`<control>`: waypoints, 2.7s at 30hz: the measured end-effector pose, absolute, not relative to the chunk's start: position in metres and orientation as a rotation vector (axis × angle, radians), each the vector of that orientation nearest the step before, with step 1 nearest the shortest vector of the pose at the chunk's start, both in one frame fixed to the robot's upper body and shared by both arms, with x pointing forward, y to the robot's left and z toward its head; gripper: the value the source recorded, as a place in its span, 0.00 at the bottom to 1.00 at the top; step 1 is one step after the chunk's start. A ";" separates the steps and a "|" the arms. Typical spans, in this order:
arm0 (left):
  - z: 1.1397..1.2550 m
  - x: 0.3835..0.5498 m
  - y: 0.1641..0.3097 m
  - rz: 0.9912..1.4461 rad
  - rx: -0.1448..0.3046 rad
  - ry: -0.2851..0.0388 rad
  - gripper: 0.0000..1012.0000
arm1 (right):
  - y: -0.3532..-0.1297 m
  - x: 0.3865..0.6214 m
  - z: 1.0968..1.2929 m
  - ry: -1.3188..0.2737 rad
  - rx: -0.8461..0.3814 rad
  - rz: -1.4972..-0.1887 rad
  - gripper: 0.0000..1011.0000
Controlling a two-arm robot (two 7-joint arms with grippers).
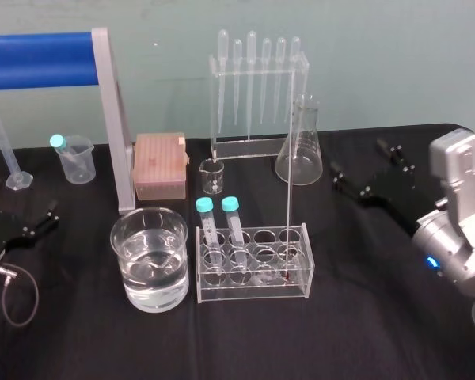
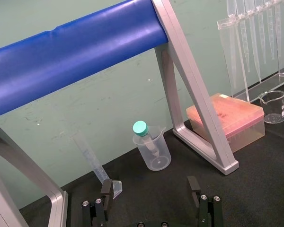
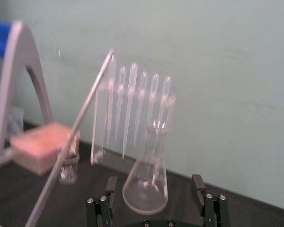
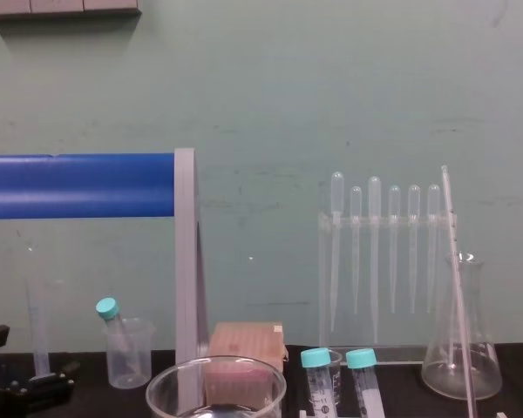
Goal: Hold the thermometer with one hand and immerse one end into the beaker, then reinsert it into the test tube rack.
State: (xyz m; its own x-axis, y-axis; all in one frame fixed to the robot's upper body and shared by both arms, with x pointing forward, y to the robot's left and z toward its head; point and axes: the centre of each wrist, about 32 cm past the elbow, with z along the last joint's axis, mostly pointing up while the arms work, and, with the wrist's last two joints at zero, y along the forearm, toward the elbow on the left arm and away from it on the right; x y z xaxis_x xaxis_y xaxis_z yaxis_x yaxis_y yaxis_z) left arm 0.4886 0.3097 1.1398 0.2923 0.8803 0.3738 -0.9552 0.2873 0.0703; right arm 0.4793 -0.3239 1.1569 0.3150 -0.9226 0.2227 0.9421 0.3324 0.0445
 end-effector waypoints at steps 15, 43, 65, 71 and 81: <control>1.140 0.489 0.310 1.248 0.304 -0.285 1.00 | -0.329 0.464 1.187 -0.168 0.197 -1.093 0.99; 1.140 0.489 0.310 1.248 0.304 -0.285 1.00 | -0.297 0.523 1.189 0.123 0.291 -0.907 0.99; 1.140 0.489 0.310 1.248 0.305 -0.285 1.00 | -0.295 0.550 1.186 0.201 0.290 -0.894 0.99; 1.140 0.489 0.310 1.248 0.304 -0.285 1.00 | -0.296 0.554 1.186 0.209 0.287 -0.881 0.99; 1.140 0.489 0.310 1.248 0.304 -0.285 1.00 | -0.298 0.559 1.190 0.209 0.284 -0.867 0.99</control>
